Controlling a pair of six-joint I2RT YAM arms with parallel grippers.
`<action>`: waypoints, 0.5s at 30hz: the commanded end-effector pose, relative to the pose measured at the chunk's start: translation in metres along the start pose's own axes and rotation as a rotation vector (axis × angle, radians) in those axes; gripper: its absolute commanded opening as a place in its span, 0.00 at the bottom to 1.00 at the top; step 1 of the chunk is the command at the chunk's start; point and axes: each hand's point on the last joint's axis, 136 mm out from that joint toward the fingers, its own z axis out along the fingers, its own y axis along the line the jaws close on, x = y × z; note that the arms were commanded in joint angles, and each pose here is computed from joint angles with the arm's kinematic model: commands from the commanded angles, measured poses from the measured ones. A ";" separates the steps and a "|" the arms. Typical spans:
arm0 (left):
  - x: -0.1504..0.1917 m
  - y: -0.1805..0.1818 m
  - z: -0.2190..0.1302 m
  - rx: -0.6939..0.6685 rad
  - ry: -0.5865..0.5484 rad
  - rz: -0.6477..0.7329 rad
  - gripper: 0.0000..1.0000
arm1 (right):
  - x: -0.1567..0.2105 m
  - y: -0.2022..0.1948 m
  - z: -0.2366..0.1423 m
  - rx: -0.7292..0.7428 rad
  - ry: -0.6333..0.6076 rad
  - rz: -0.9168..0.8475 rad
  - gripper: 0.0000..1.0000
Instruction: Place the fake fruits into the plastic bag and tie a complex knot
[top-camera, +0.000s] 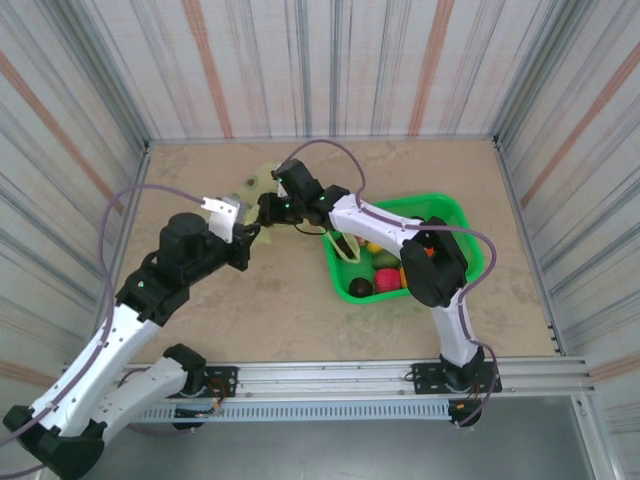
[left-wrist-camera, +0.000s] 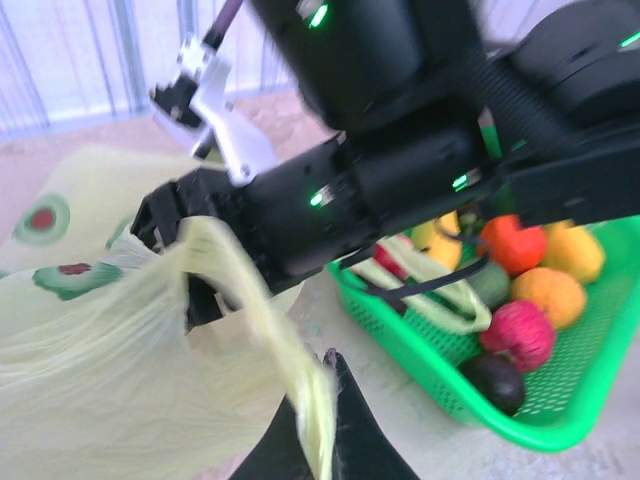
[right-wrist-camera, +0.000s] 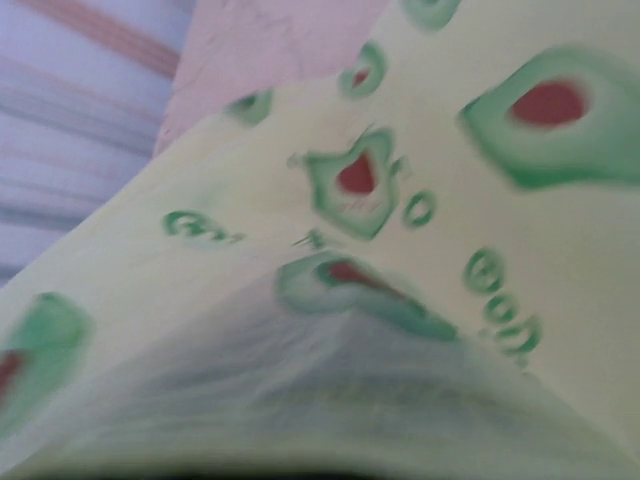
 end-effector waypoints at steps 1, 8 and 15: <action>-0.031 -0.022 -0.024 0.096 -0.081 0.053 0.00 | -0.039 0.006 -0.012 0.062 -0.177 0.017 0.80; -0.030 -0.033 -0.038 0.148 -0.035 0.108 0.00 | -0.088 0.002 -0.040 0.113 -0.319 0.021 0.94; -0.036 -0.025 -0.042 0.074 0.003 0.182 0.00 | -0.135 -0.039 -0.103 0.190 -0.485 0.137 0.88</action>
